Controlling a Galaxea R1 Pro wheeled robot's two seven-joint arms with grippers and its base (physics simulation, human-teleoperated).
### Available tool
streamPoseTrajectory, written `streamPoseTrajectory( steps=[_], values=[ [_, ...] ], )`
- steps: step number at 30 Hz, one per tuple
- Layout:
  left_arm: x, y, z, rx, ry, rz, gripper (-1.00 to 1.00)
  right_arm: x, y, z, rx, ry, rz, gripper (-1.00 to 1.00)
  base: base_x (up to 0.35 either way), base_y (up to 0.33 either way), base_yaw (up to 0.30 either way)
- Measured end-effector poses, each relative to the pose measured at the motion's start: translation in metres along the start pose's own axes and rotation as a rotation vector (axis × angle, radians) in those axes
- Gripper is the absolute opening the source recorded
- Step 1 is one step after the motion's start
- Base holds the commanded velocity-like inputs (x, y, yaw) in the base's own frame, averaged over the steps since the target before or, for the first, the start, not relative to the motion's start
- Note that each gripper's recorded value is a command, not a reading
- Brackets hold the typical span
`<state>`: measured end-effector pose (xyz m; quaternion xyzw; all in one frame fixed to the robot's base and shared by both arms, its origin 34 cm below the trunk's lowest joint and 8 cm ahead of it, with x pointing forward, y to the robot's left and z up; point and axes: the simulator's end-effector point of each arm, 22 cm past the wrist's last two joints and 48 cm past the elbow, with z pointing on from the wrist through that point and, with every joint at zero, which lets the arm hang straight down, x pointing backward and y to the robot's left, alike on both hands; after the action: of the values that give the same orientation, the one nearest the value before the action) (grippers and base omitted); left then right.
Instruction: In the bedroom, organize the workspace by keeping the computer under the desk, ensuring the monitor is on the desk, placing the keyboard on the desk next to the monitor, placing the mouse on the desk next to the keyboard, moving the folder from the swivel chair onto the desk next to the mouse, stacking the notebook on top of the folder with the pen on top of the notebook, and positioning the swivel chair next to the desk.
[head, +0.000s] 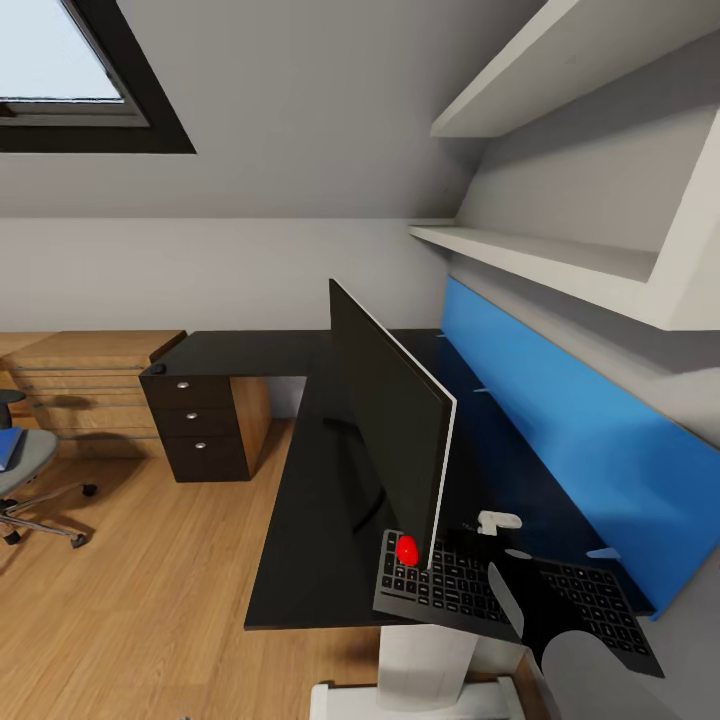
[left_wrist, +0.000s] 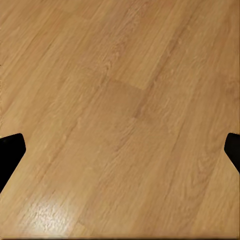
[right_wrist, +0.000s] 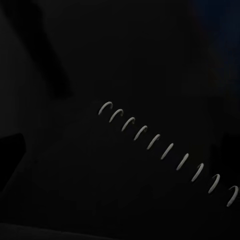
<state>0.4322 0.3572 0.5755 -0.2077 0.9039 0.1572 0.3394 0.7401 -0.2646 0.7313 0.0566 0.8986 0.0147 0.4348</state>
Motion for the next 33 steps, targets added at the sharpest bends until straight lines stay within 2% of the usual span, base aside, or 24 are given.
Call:
streamPoseTrajectory(
  steps=[11,19,33],
  values=[
    [0.006,0.001,0.0,-0.002,0.011,0.007,1.0,-0.001,-0.004,0.001,0.01,-0.02,0.011,1.0,0.0,0.0,0.0],
    [0.006,0.0,0.0,-0.001,0.012,0.007,1.0,-0.016,-0.007,0.0,0.016,-0.087,0.018,1.0,0.0,0.0,0.0],
    [0.007,-0.003,-0.001,0.008,0.011,0.015,1.0,-0.048,-0.013,-0.006,0.035,-0.163,0.025,1.0,0.0,0.0,0.0]
  ],
)
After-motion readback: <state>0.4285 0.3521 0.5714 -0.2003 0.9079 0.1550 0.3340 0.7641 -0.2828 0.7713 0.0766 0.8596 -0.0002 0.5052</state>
